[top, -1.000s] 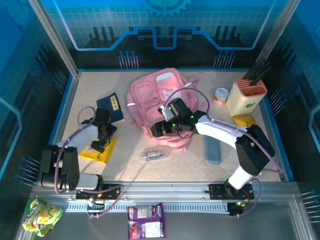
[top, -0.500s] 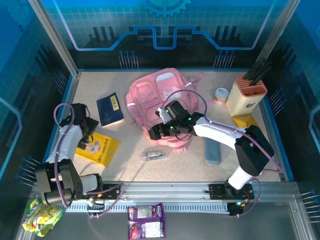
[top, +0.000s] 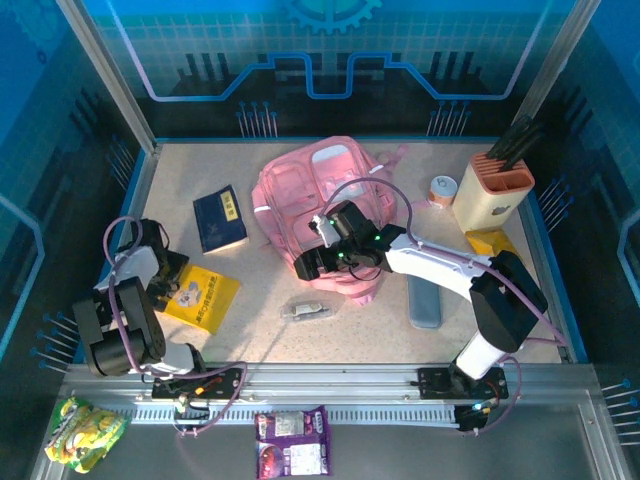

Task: Pack the student bag

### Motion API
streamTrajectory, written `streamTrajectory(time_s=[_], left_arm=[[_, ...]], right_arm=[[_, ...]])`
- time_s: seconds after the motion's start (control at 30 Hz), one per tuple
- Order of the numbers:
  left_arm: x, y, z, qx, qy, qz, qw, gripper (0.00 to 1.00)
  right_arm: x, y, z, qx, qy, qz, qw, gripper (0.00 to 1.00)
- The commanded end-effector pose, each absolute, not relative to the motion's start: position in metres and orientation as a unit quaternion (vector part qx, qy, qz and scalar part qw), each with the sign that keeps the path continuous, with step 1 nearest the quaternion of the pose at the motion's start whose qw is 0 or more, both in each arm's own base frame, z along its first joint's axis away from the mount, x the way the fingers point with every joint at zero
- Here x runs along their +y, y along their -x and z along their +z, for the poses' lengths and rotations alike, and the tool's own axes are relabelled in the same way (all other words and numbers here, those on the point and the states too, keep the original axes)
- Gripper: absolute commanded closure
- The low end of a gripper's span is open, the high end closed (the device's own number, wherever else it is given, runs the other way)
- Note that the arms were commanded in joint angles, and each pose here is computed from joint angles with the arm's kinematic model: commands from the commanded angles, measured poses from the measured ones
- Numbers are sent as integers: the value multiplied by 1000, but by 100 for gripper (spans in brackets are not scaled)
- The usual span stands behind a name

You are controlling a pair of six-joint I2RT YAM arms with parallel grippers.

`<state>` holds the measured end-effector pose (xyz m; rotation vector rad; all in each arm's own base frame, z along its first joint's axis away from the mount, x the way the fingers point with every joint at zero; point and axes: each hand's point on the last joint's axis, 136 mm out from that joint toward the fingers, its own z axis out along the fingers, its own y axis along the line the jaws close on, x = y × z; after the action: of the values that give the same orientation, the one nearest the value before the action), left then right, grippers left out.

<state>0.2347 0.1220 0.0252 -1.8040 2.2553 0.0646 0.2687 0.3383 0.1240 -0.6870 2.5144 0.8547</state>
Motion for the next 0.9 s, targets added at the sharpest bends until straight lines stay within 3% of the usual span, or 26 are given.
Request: streamTrajectory(time_s=[0.0, 0.27, 0.47, 0.63, 0.87], left_arm=[[100, -248, 15, 793, 594, -11, 134, 1], [20, -283, 10, 869, 471, -58, 138, 5], [-20, -305, 37, 900, 386, -113, 169, 6], [1, -285, 66, 901, 380, -59, 200, 3], [1, -247, 80, 876, 422, -85, 217, 1]], right_arm=[[341, -271, 121, 903, 254, 286, 195, 7], [339, -275, 122, 906, 250, 276, 199, 7], [346, -268, 124, 912, 225, 298, 168, 9], [369, -256, 135, 909, 229, 314, 153, 18], [413, -251, 125, 903, 272, 304, 137, 26]])
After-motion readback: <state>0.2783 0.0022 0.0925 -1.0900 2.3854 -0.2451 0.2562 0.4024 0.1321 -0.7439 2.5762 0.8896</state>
